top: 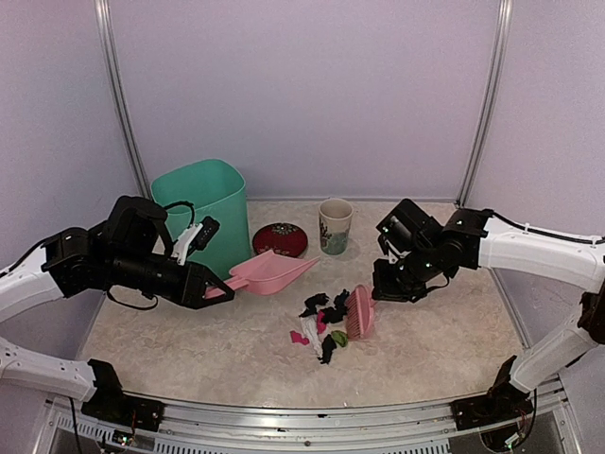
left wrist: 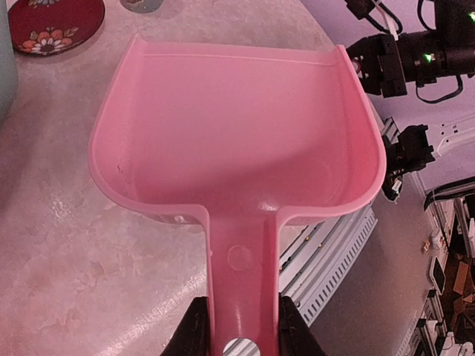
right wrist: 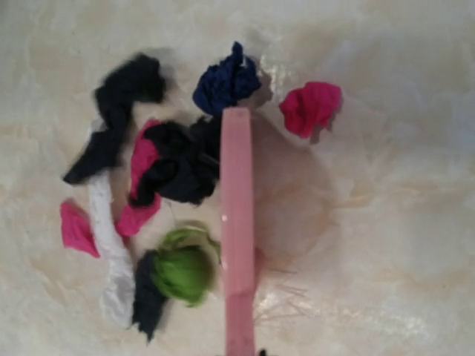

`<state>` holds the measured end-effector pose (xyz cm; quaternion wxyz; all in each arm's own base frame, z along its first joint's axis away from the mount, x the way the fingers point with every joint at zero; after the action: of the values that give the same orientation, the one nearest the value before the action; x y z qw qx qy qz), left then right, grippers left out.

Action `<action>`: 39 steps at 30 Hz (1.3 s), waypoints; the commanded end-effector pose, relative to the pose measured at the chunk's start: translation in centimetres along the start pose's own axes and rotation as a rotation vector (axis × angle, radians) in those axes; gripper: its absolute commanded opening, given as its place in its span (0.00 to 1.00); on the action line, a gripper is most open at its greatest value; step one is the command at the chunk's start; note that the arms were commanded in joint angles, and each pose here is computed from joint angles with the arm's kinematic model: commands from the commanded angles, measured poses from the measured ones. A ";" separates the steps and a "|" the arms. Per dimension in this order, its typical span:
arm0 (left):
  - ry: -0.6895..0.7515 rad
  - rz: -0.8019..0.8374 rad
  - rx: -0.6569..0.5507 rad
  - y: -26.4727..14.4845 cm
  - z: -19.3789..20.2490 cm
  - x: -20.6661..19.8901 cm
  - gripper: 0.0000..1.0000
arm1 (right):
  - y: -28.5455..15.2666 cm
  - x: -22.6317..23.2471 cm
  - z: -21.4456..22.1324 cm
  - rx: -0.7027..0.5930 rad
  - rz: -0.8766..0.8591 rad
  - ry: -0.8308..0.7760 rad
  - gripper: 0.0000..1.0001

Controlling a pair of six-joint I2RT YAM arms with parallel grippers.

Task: Sweep away the paper scraps from the table
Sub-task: Sweep the paper scraps at the center of the board, then sweep the paper scraps into the dustpan.

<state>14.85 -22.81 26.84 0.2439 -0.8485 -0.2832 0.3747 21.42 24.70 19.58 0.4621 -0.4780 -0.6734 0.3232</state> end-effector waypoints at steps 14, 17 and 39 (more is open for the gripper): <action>-0.003 -0.148 0.134 3.3 5.2 0.0 0.00 | -7.0 -3.1 -3.9 -0.099 0.264 -0.253 0.00; 0.016 -0.149 0.158 3.6 6.4 -0.7 0.00 | -6.3 -3.2 -4.6 -0.105 0.289 -0.322 0.00; 0.225 -0.415 0.291 7.0 15.3 -0.9 0.00 | 1.6 -1.4 -7.7 -0.084 0.328 -0.769 0.00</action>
<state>3.74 -24.77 14.38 0.4794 -0.7603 -0.3360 0.2814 28.57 22.12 21.30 0.1236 -0.4800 -0.6955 0.5202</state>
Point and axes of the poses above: each gripper's point midway between its finger pads, its own y axis out along the fingers, its own x axis along the line the jaws close on, z = x × y, the point moved 5 cm from there along -y, back along the fingers
